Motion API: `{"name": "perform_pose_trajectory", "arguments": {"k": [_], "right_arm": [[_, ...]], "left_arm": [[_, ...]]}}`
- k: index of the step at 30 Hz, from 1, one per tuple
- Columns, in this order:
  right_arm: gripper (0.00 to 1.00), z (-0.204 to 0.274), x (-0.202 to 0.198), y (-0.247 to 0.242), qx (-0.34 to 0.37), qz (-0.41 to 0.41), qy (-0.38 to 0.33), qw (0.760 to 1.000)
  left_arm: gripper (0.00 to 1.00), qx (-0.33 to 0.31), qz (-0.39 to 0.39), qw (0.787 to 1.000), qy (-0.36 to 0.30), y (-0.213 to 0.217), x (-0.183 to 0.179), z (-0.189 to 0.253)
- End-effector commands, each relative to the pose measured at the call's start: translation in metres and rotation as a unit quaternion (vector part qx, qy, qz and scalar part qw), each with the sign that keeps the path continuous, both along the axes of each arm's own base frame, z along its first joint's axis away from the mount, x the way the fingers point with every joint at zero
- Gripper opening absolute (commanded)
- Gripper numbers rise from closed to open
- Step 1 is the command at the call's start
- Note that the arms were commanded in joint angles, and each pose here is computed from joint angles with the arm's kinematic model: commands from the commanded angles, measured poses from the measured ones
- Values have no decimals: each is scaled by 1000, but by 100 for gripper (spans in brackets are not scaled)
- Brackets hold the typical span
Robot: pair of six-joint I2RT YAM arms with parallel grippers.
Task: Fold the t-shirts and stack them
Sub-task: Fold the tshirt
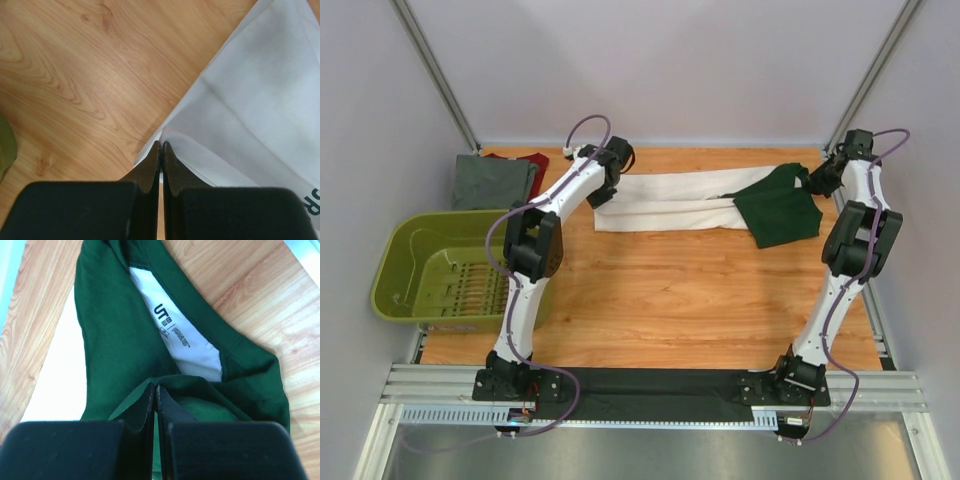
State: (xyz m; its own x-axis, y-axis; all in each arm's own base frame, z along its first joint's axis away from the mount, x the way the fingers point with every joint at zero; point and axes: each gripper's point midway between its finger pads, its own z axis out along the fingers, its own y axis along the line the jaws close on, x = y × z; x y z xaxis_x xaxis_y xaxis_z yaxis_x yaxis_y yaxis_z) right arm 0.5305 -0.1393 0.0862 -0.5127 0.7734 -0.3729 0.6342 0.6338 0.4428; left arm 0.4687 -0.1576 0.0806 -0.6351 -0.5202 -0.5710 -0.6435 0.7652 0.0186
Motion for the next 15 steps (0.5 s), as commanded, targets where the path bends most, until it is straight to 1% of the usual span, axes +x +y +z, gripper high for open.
{"name": "perform_pose_trajectory", "arguments": {"k": [1, 11, 15], "right_arm": [[0, 5, 13, -14, -26, -6, -13, 1000], [0, -13, 23, -11, -29, 8, -7, 1000], [0, -12, 25, -13, -34, 8, -8, 999]], "left_arm": [[0, 26, 4, 1000, -16, 14, 13, 7], [0, 27, -4, 999, -24, 11, 27, -4], [0, 24, -9, 999, -39, 8, 37, -1]]}}
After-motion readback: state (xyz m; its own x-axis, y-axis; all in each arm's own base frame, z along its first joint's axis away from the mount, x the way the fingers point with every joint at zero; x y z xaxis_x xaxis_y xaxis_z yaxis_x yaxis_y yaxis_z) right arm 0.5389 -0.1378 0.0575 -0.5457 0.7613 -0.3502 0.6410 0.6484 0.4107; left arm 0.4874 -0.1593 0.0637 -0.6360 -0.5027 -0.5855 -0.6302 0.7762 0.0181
